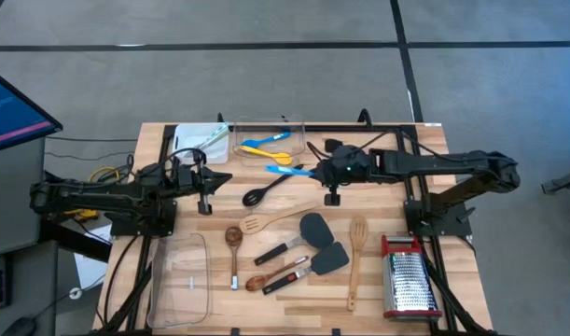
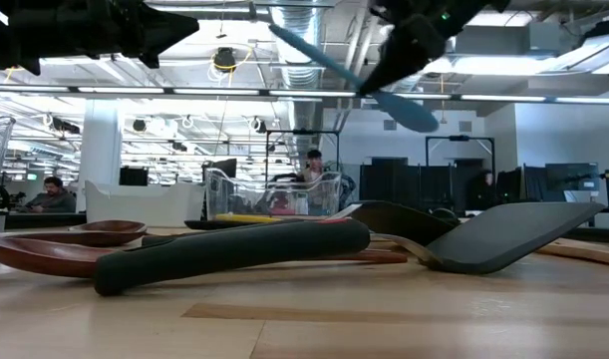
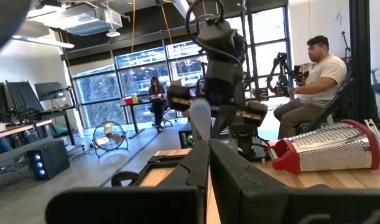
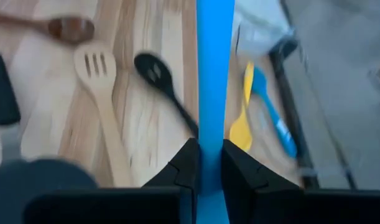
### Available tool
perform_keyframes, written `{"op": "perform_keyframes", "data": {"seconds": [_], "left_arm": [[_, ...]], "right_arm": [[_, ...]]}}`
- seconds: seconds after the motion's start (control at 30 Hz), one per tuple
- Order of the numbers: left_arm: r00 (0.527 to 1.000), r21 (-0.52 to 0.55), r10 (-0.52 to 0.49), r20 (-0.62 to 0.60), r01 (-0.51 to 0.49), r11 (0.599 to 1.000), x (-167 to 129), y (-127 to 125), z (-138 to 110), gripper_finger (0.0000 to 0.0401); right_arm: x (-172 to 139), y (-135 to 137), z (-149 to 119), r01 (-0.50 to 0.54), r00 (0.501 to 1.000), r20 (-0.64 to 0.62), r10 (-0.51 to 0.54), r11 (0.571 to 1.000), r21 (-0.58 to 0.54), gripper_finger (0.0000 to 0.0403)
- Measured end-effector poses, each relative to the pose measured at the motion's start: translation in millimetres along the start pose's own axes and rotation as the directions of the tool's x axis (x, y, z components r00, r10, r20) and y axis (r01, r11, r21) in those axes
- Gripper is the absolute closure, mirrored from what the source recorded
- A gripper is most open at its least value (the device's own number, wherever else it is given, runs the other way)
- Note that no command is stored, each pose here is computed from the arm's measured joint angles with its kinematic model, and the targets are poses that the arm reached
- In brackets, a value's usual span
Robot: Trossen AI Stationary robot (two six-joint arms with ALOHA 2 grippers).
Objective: Pick & Place Kitchen Items
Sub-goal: Put the blue serving spoon into the top transparent bin
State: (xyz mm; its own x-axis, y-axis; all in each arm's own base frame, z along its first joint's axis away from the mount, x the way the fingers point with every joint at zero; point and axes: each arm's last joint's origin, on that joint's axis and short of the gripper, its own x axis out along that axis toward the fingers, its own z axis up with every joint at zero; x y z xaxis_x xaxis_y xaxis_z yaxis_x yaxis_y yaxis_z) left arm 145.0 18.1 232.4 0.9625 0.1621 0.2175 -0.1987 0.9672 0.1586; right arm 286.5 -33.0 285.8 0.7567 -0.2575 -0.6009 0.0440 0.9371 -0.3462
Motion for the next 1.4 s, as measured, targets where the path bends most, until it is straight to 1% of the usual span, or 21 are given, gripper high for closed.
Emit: {"op": "perform_keyframes", "data": {"seconds": [0.2, 0.33, 0.4, 0.5, 0.67, 0.87, 1.07, 1.27, 1.4], "left_arm": [[1.000, -0.001, 0.001, 0.009, -0.001, 1.000, 0.0, 0.1, 0.9, 0.0397], [1.000, -0.001, 0.003, 0.019, -0.003, 1.000, 0.0, 0.3, 2.0, 0.0397], [1.000, -0.001, 0.004, 0.022, -0.004, 1.000, 0.0, 0.3, 2.2, 0.0397], [1.000, -0.002, 0.004, 0.025, -0.004, 1.000, 0.0, 0.4, 2.5, 0.0397], [1.000, -0.002, 0.005, 0.031, -0.005, 1.000, 0.0, 0.5, 3.0, 0.0397], [0.999, -0.002, 0.005, 0.031, -0.005, 1.000, 0.0, 0.5, 3.1, 0.0397], [0.999, -0.002, 0.005, 0.034, -0.005, 1.000, 0.0, 0.5, 3.4, 0.0397], [0.999, -0.002, 0.005, 0.035, -0.005, 1.000, 0.0, 0.5, 3.5, 0.0397], [0.999, -0.002, 0.006, 0.035, -0.006, 1.000, 0.0, 0.6, 3.5, 0.0397]], "right_arm": [[5.8, -8.0, 13.2, 0.066, 0.988, 0.141, -0.062, 0.998, -0.024, 0.0368], [10.2, -19.0, 22.1, 0.132, 0.962, 0.244, -0.127, 0.991, -0.006, 0.0368], [14.8, -25.0, 21.4, 0.155, 0.953, 0.260, -0.153, 0.988, 0.012, 0.0368], [21.0, -36.4, 25.4, 0.189, 0.926, 0.326, -0.189, 0.982, 0.033, 0.0368], [48.9, -52.0, 21.0, 0.178, 0.948, 0.260, -0.185, 0.983, 0.053, 0.0368], [81.3, -80.4, 32.4, 0.216, 0.945, 0.231, -0.230, 0.973, 0.082, 0.0368], [109.5, -114.5, 45.5, 0.219, 0.945, 0.225, -0.238, 0.970, 0.106, 0.0368], [141.2, -139.1, 44.1, 0.229, 0.957, 0.151, -0.246, 0.966, 0.123, 0.0368], [161.8, -149.1, 33.9, 0.218, 0.970, 0.078, -0.229, 0.967, 0.134, 0.0368]]}}
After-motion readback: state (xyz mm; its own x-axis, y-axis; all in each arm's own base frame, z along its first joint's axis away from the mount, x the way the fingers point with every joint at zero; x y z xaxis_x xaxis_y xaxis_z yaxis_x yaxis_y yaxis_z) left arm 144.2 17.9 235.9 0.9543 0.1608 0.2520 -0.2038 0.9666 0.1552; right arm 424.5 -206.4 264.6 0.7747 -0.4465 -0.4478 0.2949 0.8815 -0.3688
